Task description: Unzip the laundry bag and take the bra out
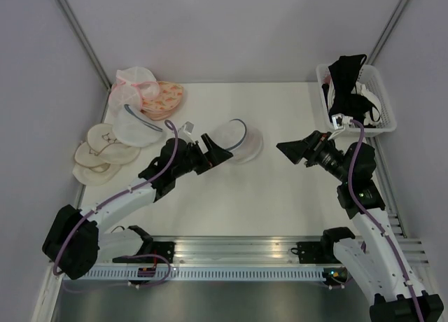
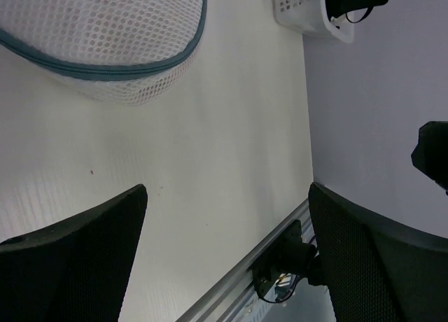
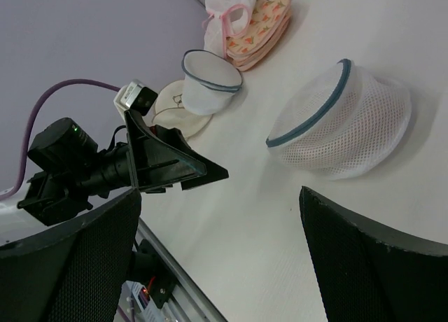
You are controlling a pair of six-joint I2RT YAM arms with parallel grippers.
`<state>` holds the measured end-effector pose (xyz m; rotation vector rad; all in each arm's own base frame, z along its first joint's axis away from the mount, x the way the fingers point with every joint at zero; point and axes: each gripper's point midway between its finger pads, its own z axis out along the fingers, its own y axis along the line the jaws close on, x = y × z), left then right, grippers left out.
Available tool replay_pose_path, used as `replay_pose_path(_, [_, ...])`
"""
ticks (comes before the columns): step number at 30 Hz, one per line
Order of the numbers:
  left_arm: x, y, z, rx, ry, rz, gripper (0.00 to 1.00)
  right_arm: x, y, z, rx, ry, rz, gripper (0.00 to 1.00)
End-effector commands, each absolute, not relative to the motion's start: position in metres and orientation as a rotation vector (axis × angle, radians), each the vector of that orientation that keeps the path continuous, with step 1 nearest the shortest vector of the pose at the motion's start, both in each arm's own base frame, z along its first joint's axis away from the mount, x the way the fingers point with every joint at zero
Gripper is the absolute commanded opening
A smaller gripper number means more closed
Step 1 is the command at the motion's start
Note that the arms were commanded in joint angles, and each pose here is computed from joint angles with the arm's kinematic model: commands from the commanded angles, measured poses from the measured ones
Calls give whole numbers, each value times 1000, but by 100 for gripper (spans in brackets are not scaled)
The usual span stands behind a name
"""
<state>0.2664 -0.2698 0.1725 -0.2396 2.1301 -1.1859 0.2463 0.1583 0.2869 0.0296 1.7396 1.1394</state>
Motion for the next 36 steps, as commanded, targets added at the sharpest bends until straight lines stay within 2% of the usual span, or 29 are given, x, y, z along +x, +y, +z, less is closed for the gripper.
replay_pose_path(1, [286,-261,176,-359,2106,-1168,100,247,156,301,54,1733,1132,98])
replay_pose_path(4, [302,-229,147,-609,2158,-1046,100,245,158,296,42,1757,1143,98])
replay_pose_path(8, [334,-186,133,-800,2049,-912,100,239,159,293,10,1760,1136,98])
replay_pose_path(11, [363,-170,132,-750,2032,-812,100,233,160,290,-30,1767,1133,98])
replay_pose_path(17, [423,-196,117,-512,2134,-890,97,228,162,282,-44,1782,1149,98])
replay_pose_path(20, [442,-208,120,-396,2106,-922,95,227,162,282,-48,1787,1151,98])
replay_pose_path(25, [461,-223,87,-288,2171,-933,93,225,162,282,-57,1792,1144,98])
replay_pose_path(29, [443,-246,79,-204,2208,-1075,84,224,161,277,-51,1803,1135,98])
replay_pose_path(36, [370,-294,98,-28,2200,-1181,83,226,161,267,-37,1818,1140,98])
